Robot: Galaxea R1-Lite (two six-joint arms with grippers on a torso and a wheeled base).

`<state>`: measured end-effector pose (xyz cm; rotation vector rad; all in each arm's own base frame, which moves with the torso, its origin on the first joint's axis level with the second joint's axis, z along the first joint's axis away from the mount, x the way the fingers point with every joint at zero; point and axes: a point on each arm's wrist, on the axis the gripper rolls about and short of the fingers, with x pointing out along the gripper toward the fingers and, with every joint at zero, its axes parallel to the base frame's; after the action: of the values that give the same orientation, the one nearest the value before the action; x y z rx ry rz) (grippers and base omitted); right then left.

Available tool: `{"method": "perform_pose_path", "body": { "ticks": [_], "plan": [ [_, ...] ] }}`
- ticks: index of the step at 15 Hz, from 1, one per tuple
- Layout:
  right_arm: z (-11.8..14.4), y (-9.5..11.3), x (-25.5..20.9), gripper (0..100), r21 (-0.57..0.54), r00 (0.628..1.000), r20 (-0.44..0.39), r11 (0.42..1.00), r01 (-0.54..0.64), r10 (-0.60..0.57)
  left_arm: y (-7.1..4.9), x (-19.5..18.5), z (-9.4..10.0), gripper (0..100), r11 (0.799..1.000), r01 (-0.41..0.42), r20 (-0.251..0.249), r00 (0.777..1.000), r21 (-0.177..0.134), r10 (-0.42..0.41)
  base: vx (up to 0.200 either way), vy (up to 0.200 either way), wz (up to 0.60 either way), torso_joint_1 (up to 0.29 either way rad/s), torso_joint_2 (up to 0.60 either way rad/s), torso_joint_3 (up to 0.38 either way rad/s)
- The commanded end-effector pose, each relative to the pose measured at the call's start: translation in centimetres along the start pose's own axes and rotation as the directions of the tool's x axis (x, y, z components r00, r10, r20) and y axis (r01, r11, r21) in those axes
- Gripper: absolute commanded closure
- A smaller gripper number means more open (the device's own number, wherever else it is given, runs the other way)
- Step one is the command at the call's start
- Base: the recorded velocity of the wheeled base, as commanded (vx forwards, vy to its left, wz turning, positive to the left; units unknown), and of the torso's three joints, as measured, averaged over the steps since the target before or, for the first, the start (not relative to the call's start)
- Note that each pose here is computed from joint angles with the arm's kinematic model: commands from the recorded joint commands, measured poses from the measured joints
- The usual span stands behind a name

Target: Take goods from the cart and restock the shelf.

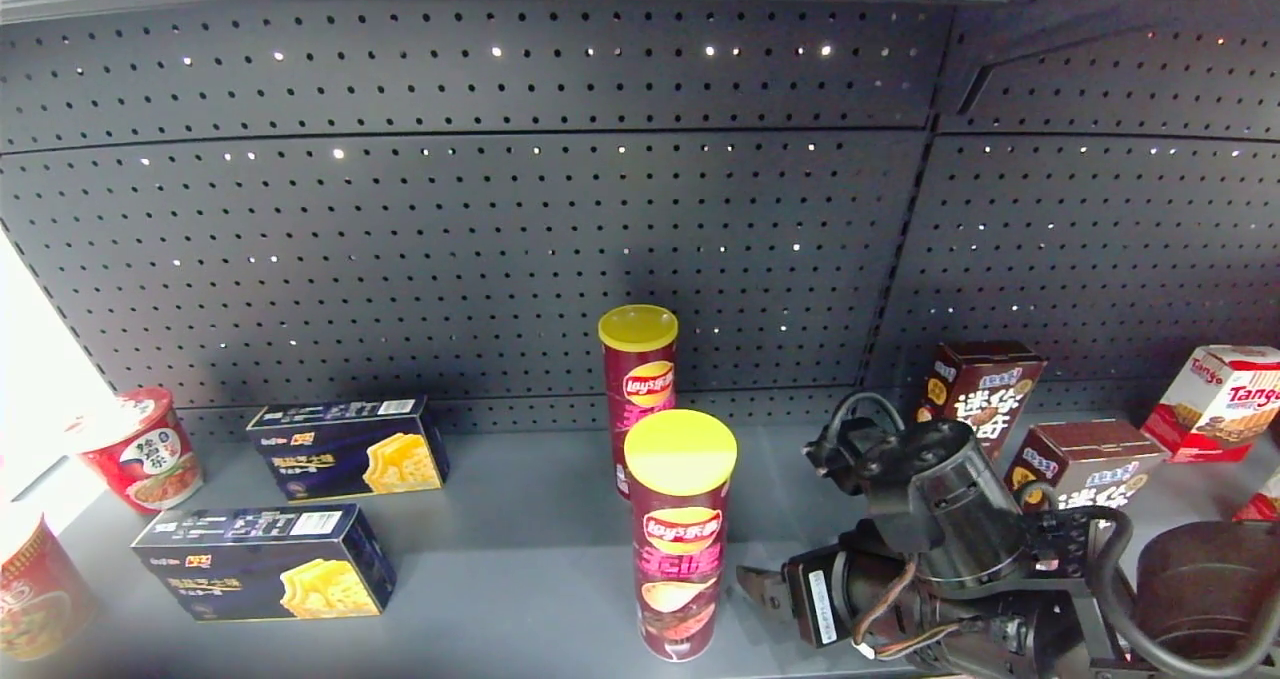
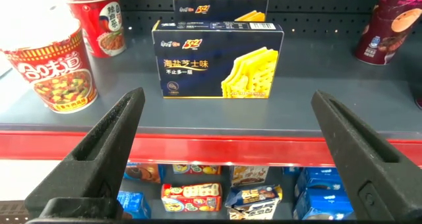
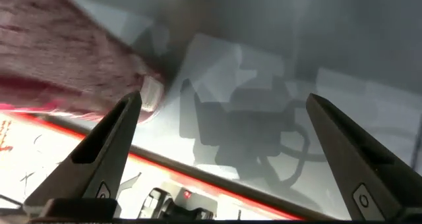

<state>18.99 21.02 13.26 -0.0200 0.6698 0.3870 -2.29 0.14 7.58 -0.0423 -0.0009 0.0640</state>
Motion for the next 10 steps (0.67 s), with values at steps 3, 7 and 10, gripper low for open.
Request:
{"method": "perform_pose_path", "body": {
  "ticks": [3, 7, 10],
  "plan": [
    [0.4, -0.4, 0.5, 0, 0.014, 1.000, 0.004, 1.000, 0.015, -0.015, 0.0, 0.0, 0.0, 0, 1.000, 0.000, 0.002, 1.000, -0.001, 0.000, 0.000, 0.000, 0.00, 0.000, 0.00, 0.000],
    [0.8, 0.1, 1.1, 0, 0.012, 1.000, 0.007, 1.000, 0.005, -0.005, 0.0, 0.0, 0.0, 0, 1.000, 0.000, 0.000, 1.000, -0.001, 0.000, 0.000, 0.000, 0.00, 0.000, 0.00, 0.000],
    [0.9, 0.2, 1.2, 0, 0.012, 1.000, 0.007, 1.000, 0.002, -0.002, 0.0, 0.0, 0.0, 0, 1.000, 0.000, 0.002, 1.000, -0.001, 0.000, 0.000, 0.000, 0.00, 0.000, 0.00, 0.000]
  ]
}}
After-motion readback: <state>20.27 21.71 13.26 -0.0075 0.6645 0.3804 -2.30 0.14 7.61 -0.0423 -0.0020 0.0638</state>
